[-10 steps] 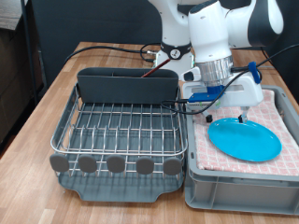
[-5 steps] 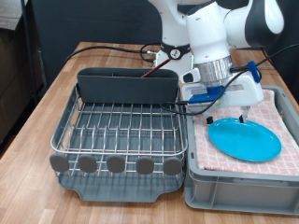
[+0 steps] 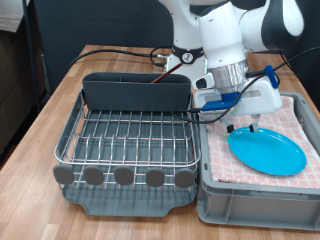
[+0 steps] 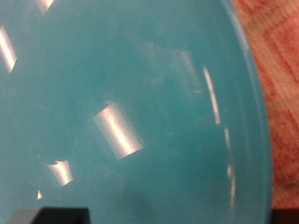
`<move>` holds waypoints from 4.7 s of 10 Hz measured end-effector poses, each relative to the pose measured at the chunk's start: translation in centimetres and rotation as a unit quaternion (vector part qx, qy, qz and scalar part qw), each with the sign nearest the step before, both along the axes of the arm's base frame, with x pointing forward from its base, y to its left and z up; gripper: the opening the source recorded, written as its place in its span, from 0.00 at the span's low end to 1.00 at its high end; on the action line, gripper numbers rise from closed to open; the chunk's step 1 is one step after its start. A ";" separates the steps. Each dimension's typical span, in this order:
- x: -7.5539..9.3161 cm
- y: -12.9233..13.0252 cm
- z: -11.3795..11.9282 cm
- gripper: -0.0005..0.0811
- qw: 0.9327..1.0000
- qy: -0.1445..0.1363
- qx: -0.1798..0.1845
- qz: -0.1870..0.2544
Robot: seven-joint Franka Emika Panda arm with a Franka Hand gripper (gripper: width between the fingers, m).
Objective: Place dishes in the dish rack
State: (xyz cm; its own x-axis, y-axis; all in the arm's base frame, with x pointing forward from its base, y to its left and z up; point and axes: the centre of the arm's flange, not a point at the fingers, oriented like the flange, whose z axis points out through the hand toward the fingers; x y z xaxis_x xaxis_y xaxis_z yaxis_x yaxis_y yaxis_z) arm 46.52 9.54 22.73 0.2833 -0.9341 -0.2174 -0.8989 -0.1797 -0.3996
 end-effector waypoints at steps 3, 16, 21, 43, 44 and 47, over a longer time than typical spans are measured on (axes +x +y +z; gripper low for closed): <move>0.0 0.0 0.0 0.19 1.000 0.000 0.001 -0.001; 2.3 -0.3 2.0 0.02 0.998 0.034 -0.055 -0.022; 2.9 -2.2 6.4 0.02 0.993 0.061 -0.088 -0.040; 3.7 -13.4 22.7 0.02 0.870 0.301 -0.355 -0.161; 3.4 -13.7 22.6 0.02 0.864 0.310 -0.362 -0.163; 2.8 -15.5 22.0 0.02 0.844 0.319 -0.400 -0.158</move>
